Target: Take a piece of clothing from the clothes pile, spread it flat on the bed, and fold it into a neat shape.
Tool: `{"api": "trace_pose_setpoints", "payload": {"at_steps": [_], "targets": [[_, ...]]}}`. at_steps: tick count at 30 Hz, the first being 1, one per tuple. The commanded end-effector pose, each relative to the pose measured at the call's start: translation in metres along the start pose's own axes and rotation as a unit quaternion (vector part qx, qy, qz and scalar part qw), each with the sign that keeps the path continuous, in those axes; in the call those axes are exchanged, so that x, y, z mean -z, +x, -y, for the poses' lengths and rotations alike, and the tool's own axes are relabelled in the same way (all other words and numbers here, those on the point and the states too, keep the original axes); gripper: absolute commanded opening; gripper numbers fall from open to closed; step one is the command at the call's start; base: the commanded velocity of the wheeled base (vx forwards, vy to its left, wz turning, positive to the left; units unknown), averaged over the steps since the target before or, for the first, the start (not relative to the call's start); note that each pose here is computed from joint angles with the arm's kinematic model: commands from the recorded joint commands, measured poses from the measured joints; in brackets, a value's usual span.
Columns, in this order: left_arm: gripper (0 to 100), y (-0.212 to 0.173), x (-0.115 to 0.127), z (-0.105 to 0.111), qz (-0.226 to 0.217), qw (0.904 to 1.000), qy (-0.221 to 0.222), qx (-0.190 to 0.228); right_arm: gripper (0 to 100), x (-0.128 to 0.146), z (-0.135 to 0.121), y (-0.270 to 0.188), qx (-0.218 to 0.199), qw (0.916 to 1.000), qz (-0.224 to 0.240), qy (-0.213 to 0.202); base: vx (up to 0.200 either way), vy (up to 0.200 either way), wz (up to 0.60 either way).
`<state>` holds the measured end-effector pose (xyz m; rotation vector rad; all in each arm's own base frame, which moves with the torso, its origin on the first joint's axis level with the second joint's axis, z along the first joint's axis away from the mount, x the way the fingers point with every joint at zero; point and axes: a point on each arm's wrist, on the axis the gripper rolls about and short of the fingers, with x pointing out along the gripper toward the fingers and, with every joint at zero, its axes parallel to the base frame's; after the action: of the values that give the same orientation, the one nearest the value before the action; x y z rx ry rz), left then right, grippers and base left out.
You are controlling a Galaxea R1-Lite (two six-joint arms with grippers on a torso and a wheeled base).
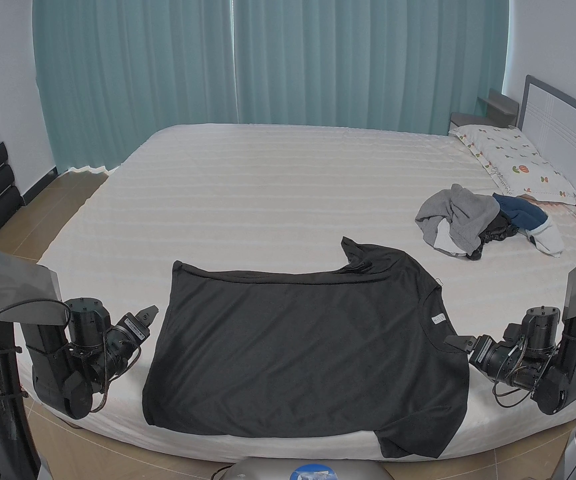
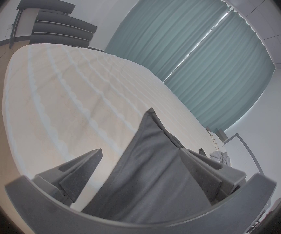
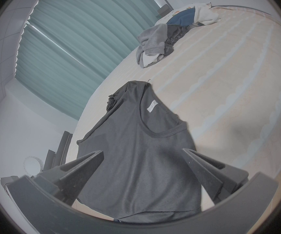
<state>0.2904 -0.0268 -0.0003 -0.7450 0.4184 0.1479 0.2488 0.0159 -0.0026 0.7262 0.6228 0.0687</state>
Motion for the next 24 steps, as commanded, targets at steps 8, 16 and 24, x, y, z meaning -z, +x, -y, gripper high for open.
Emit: {"api": "trace_pose_setpoints", "payload": {"at_steps": [8,16,24], "targets": [[100,0.007,-0.001,0.002,0.001,0.9999,-0.007,0.009,100,-0.002,-0.002,0.000,-0.005,0.9997,0.005,0.021,0.000,0.000,0.00],[100,0.035,-0.012,0.017,0.027,0.9988,-0.013,0.039,100,-0.004,-0.004,0.005,-0.017,0.9969,0.003,0.077,0.000,0.000,0.00],[100,0.105,-0.057,0.056,-0.002,0.9997,-0.017,0.015,100,-0.002,0.004,0.013,-0.018,0.9940,0.002,0.108,0.000,0.000,0.00]]}}
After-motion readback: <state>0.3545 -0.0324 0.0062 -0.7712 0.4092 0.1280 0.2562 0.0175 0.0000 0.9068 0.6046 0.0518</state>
